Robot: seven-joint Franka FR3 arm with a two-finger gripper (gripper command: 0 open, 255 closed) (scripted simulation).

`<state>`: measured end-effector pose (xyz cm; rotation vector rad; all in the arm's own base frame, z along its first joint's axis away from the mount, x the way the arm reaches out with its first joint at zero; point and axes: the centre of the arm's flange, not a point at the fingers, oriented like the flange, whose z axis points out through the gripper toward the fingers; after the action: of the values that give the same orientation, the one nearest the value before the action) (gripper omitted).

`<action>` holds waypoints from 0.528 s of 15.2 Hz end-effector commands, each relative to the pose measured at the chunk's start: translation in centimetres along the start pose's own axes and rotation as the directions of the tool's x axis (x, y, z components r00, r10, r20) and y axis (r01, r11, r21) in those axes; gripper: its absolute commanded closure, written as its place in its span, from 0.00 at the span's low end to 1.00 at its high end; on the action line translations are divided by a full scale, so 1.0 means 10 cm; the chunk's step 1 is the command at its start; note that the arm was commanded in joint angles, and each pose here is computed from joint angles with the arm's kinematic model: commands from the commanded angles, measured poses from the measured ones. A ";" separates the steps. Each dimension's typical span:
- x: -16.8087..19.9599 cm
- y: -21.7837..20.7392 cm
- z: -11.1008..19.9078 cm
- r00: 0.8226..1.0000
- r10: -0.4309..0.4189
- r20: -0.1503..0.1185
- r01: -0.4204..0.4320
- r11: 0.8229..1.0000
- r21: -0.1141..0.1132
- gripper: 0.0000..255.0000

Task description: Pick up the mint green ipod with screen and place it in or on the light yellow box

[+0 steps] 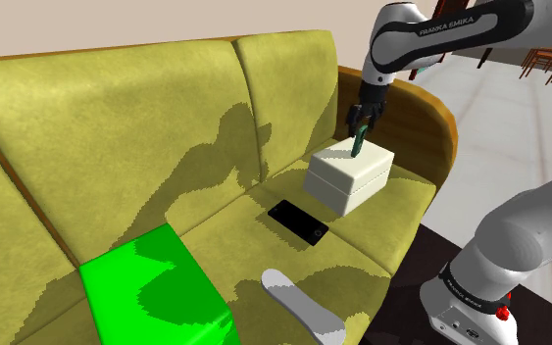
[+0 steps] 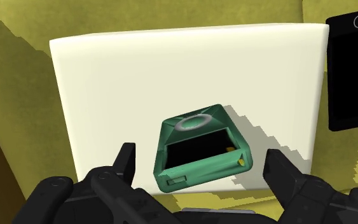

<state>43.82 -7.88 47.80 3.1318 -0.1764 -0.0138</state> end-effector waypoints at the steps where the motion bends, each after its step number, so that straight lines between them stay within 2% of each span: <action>1: 0.01 0.00 -0.20 1.000 0.000 0.000 0.000 1.000 0.000 0.00; 3: 0.01 0.00 -0.44 1.000 0.000 0.000 0.000 1.000 0.000 0.00; 8: 0.01 0.00 -0.44 1.000 0.000 0.000 0.000 1.000 0.000 0.00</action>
<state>43.93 -7.83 52.19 3.1318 -0.1764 -0.0142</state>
